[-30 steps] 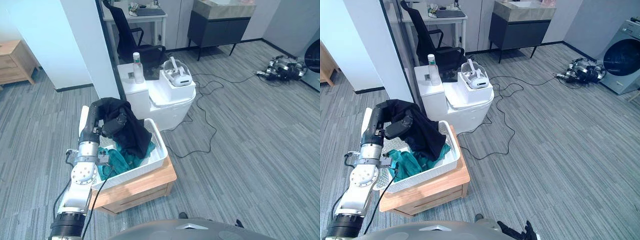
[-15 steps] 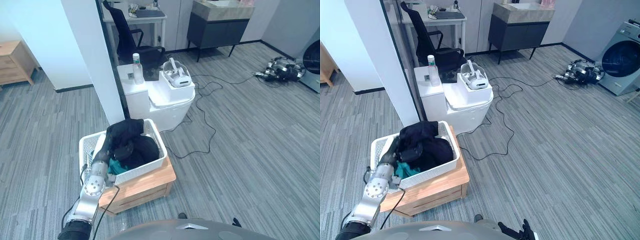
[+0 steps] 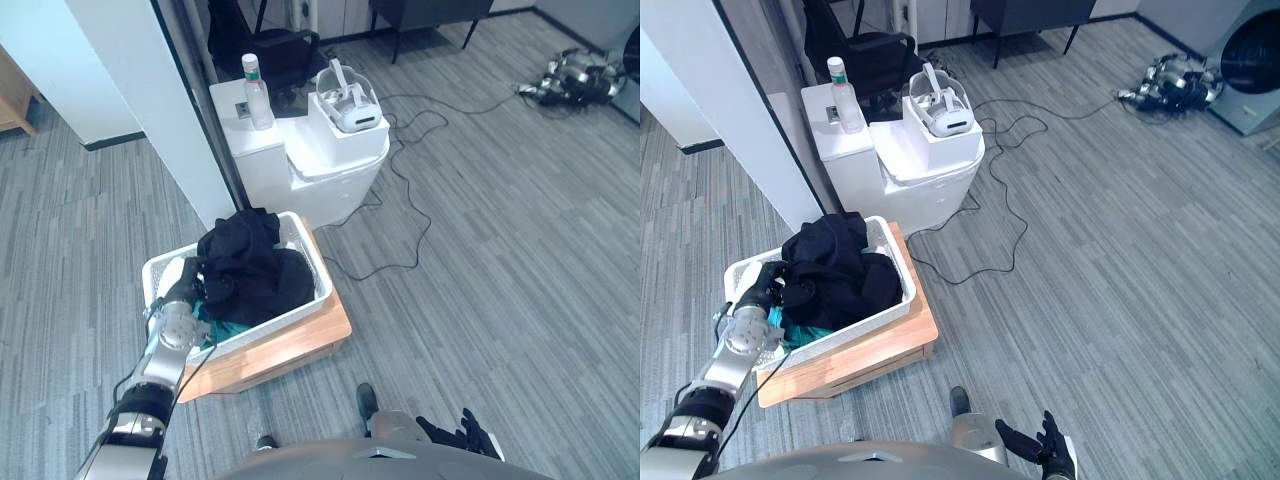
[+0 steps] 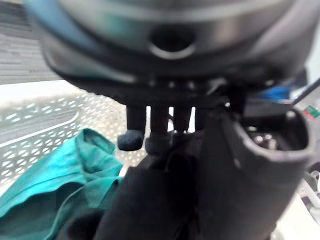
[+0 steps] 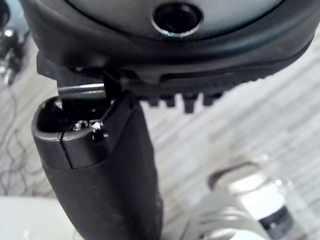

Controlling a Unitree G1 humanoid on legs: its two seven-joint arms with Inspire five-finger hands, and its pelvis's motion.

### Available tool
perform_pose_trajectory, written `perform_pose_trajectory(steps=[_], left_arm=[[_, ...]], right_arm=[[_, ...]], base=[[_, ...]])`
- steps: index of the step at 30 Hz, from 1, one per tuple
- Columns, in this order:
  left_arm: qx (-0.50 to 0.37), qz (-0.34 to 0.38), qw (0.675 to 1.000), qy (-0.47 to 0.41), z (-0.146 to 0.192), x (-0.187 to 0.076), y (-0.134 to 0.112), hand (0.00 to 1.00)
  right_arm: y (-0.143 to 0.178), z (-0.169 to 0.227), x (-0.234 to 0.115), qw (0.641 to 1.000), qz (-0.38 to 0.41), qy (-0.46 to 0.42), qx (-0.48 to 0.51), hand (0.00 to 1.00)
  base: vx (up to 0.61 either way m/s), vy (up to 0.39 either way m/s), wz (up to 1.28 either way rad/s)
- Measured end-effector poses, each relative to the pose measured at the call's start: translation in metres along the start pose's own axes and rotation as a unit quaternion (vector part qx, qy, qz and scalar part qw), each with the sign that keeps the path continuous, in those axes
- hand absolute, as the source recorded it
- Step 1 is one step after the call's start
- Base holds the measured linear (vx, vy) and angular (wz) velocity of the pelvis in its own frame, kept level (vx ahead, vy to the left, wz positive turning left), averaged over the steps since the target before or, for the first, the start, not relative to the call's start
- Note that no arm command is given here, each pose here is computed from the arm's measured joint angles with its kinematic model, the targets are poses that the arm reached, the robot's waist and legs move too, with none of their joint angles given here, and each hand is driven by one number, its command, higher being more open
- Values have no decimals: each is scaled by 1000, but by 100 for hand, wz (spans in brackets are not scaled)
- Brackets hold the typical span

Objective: Tidy up the quilt and then pick up the clothes from the bed and put them into the laundry hamper

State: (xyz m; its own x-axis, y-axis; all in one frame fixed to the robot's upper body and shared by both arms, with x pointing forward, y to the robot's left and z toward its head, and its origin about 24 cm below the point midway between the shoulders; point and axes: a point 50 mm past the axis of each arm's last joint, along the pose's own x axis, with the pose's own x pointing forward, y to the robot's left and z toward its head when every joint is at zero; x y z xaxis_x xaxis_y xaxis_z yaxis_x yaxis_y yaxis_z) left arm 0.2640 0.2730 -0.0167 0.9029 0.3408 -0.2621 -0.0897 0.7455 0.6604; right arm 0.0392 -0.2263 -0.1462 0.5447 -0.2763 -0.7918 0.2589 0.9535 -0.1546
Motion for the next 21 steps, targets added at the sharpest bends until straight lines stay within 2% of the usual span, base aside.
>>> perform_pose_trajectory(steps=[5, 15, 21], left_arm=[[-4, -3, 1000, 4, 3, 2, -1, 100], [-48, -66, 996, 45, -16, -9, -16, 100], [-82, -51, 995, 27, -10, -12, -7, 100]], right_arm=[[3, 4, 1, 1000, 1, -9, -7, 100], [4, 4, 0, 1000, -2, -10, -10, 100], [2, -1, -2, 1000, -8, -1, -4, 100]], base=[[-6, -11, -3], [-2, -3, 0], [-8, -8, 10]])
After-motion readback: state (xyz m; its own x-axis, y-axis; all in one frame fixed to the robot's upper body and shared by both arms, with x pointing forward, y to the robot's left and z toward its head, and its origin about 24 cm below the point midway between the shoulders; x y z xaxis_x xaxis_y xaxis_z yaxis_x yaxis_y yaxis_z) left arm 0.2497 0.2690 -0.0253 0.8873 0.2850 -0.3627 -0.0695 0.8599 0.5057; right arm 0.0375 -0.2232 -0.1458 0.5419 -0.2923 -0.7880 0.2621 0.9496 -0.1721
